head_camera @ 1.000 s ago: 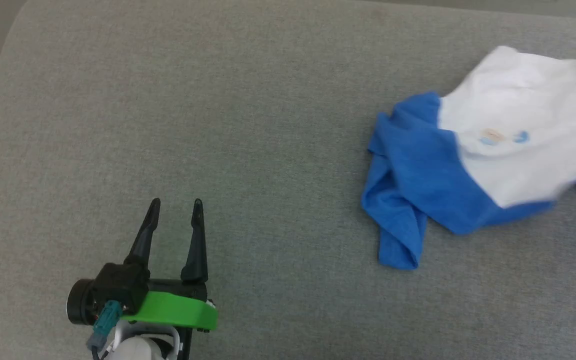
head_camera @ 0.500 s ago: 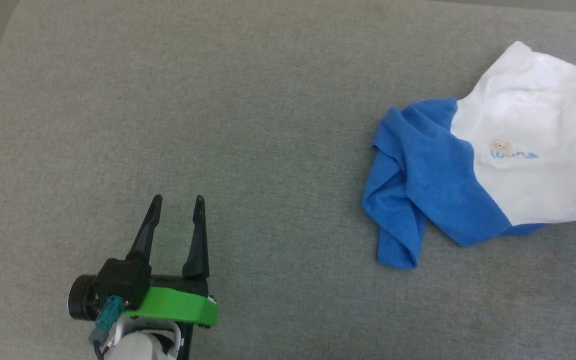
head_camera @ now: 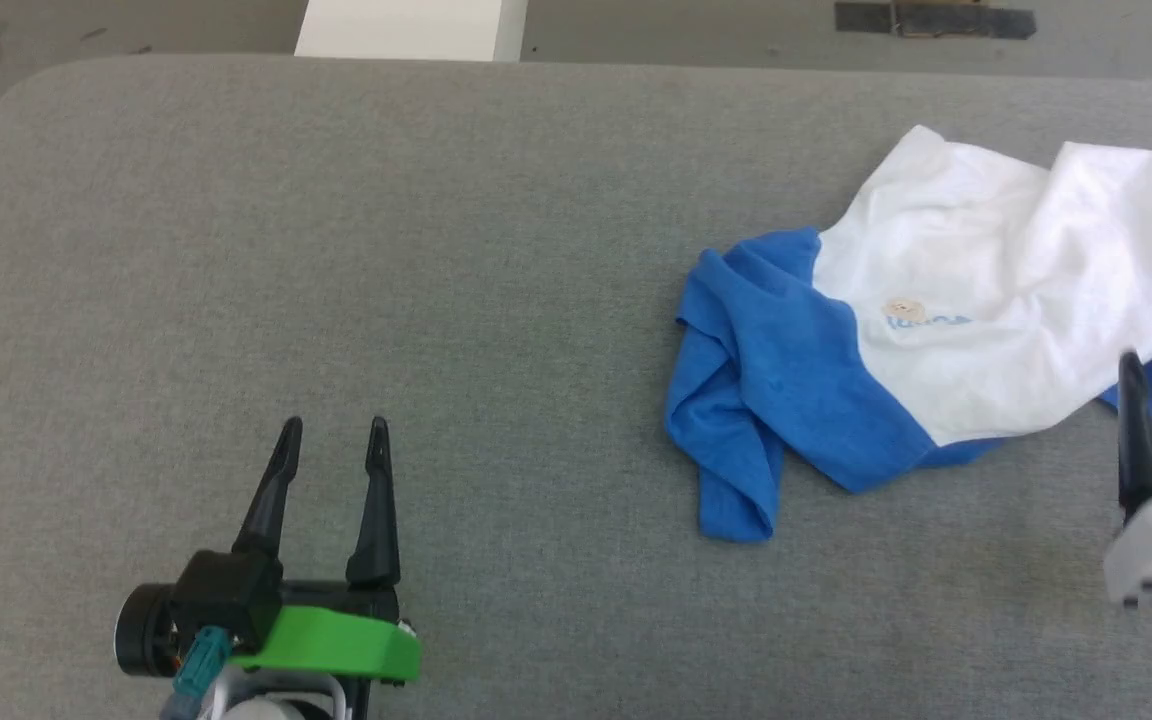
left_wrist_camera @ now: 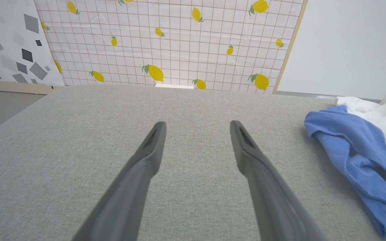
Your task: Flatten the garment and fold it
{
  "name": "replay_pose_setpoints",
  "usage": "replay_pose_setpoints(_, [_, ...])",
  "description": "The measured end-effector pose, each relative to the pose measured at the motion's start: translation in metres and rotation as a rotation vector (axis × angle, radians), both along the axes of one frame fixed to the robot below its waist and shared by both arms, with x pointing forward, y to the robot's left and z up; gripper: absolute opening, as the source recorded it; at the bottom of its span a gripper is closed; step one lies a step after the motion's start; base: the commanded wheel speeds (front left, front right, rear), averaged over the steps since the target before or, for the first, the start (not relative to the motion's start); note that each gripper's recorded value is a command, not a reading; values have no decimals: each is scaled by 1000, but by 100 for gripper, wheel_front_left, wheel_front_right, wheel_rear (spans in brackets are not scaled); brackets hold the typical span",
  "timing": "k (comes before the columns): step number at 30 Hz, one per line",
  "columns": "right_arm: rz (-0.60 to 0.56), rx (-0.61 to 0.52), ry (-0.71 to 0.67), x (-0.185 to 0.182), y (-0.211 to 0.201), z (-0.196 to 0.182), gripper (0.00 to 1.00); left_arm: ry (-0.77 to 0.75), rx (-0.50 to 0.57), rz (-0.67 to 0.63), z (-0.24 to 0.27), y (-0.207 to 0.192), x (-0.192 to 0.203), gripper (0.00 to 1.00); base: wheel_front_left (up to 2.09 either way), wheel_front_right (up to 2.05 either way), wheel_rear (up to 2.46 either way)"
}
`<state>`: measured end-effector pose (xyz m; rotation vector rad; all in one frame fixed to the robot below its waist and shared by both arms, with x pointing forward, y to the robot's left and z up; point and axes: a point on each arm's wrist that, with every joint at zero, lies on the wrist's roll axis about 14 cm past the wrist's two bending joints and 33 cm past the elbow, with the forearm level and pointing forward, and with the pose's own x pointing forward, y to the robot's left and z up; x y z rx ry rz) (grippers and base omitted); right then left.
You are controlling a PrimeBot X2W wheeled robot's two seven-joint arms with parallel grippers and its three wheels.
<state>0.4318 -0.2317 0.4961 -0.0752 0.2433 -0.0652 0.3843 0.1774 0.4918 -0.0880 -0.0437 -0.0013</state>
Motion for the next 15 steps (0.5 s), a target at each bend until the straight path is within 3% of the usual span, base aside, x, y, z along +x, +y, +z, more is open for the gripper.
replay_pose_setpoints(4, [-44,-21,-32,-32,-13,-3,100,2,-6,-18,0,-6,-4,100,0,0,0])
replay_pose_setpoints(10, [-100,65,-61,-58,-29,-10,100,-9,21,-114,4,-34,2,100,0,0,0])
replay_pose_setpoints(15, [-113,57,-56,-60,-33,-13,100,37,50,-315,10,-83,24,100,0,0,0])
